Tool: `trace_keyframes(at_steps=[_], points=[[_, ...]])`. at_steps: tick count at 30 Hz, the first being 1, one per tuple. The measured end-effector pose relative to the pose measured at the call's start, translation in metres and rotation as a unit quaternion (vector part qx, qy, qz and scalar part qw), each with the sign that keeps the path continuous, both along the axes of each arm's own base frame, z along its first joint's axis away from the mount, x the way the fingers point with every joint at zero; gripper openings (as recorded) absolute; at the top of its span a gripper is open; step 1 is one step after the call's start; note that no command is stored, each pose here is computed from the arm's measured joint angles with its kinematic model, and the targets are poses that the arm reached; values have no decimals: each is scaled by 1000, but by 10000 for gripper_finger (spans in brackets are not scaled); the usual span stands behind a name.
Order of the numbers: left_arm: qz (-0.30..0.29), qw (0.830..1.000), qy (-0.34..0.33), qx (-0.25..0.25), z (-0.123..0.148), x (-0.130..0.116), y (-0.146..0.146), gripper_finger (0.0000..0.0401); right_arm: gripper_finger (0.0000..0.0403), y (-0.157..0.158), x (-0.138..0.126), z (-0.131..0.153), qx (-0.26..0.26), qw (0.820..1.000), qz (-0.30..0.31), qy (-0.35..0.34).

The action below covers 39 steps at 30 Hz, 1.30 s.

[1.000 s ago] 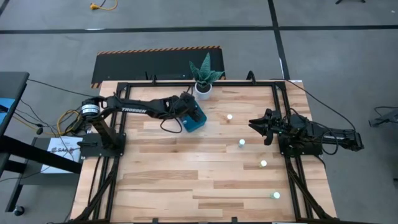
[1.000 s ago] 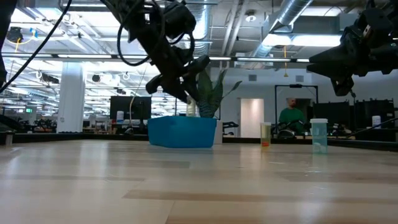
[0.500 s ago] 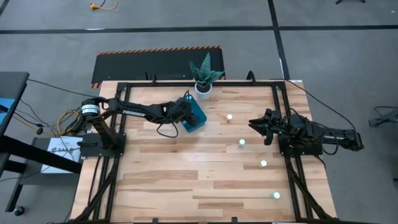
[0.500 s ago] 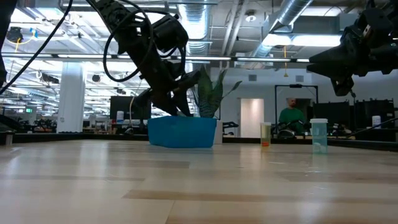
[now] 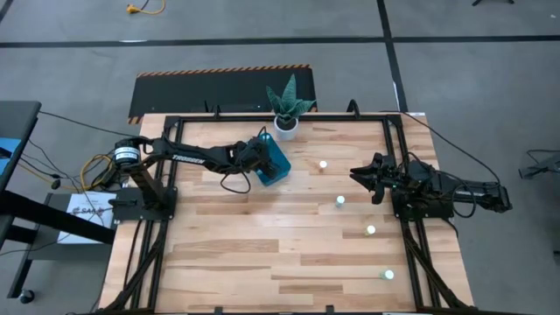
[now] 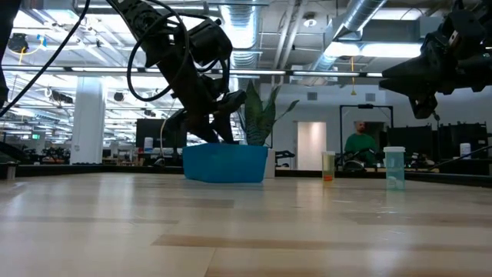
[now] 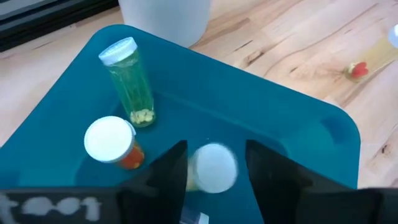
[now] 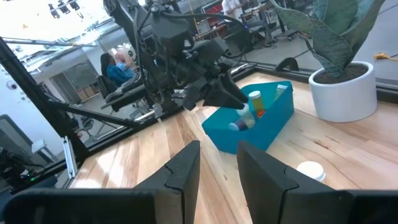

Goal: Pick and place pill bottles into a basket
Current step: Put the bottom yellow pill bottle into the blue bin, then put the bottom blue pill bottle into the blue bin

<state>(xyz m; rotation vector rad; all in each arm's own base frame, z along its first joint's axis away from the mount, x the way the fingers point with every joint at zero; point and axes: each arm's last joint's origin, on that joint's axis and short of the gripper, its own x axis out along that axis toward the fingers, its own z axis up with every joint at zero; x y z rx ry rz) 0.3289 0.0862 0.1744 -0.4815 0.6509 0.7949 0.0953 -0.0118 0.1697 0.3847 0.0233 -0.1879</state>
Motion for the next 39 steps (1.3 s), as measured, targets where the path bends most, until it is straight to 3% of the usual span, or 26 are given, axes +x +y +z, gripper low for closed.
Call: trace_keyframes(at_steps=[6, 10, 16, 21, 25, 29, 35, 39], points=[[0, 1000, -3, 1, 0, 0, 0, 180, 100, 0, 0, 0, 0, 1000, 0, 0], [0, 998, -69, 13, 16, 5, 0, 185, 100, 0, 0, 0, 0, 1000, 0, 0], [-20, 973, -201, 111, 102, -10, -6, 186, 100, 0, 0, 0, 0, 1000, 0, 0], [-9, 943, -271, 195, 175, -59, -22, 186, 100, 0, 0, 0, 0, 1000, 0, 0], [-30, 928, -296, 222, 207, -101, -39, 186, 100, 0, 0, 0, 0, 1000, 0, 0], [-74, 913, -340, 215, 208, -132, -54, 186, 100, 0, 0, 0, 0, 1000, 0, 0], [-111, 858, -450, 222, 194, -177, -66, 186, 100, 0, 0, 0, 0, 1000, 0, 0], [-131, 841, -477, 219, 180, -195, -71, 186, 100, 0, 0, 0, 0, 1000, 0, 0]])
